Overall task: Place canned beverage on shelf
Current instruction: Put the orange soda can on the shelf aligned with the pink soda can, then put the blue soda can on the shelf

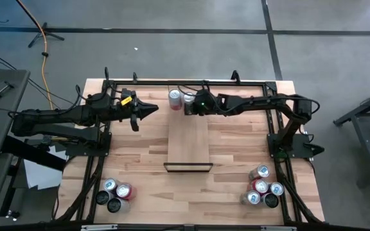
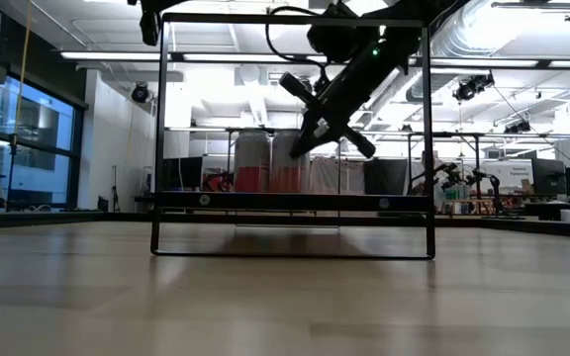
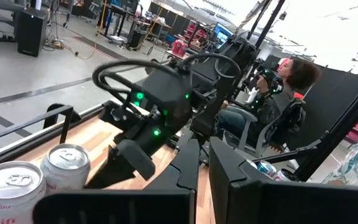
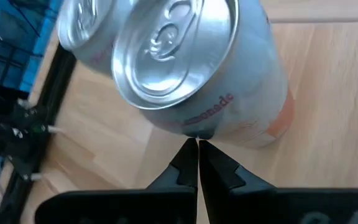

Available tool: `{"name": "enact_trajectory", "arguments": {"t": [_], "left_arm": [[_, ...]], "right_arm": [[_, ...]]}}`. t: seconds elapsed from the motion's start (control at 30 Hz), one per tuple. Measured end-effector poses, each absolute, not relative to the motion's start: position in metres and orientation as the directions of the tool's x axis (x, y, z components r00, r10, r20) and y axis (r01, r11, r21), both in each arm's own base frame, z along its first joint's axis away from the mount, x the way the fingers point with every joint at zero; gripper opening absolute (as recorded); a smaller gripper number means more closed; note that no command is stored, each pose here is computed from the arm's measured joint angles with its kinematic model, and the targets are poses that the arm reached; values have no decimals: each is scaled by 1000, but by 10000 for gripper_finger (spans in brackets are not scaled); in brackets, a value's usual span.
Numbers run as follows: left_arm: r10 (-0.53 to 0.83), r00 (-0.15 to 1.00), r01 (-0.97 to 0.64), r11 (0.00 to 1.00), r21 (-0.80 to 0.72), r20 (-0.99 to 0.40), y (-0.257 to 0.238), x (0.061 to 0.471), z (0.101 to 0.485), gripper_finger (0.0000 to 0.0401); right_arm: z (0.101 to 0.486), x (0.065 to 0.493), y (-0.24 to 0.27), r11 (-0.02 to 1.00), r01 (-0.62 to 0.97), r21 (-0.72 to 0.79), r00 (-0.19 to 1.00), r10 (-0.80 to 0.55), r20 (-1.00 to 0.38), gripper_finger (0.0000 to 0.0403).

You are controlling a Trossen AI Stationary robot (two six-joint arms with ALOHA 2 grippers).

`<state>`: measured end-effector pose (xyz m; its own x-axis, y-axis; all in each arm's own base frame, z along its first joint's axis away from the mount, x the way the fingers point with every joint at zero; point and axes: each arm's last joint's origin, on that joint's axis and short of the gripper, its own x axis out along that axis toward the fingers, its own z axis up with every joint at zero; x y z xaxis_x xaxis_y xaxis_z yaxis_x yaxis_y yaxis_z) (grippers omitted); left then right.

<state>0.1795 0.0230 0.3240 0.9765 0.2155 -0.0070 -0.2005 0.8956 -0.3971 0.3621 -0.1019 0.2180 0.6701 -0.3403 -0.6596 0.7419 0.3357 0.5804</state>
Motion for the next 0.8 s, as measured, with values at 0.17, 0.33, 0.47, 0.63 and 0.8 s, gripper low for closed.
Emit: {"name": "enact_trajectory", "arguments": {"t": [0.17, 0.33, 0.47, 0.63, 0.8], "left_arm": [[228, 974, -212, 893, -396, -7, 23, 179, 324, 1], [229, 973, -213, 894, -394, -7, 23, 179, 324, 1], [259, 966, -242, 893, -379, -7, 24, 179, 324, 1], [285, 959, -265, 884, -384, -6, 25, 179, 324, 1], [267, 964, -244, 873, -422, -5, 25, 179, 324, 1]], "right_arm": [[220, 362, -109, 332, 730, 598, 684, -347, -642, 0], [220, 362, -110, 333, 728, 599, 685, -346, -641, 0], [220, 361, -111, 329, 731, 597, 682, -353, -640, 0], [222, 359, -113, 398, 714, 576, 695, -310, -648, 0], [255, 335, -106, 580, 662, 474, 706, -271, -654, 0]]}}
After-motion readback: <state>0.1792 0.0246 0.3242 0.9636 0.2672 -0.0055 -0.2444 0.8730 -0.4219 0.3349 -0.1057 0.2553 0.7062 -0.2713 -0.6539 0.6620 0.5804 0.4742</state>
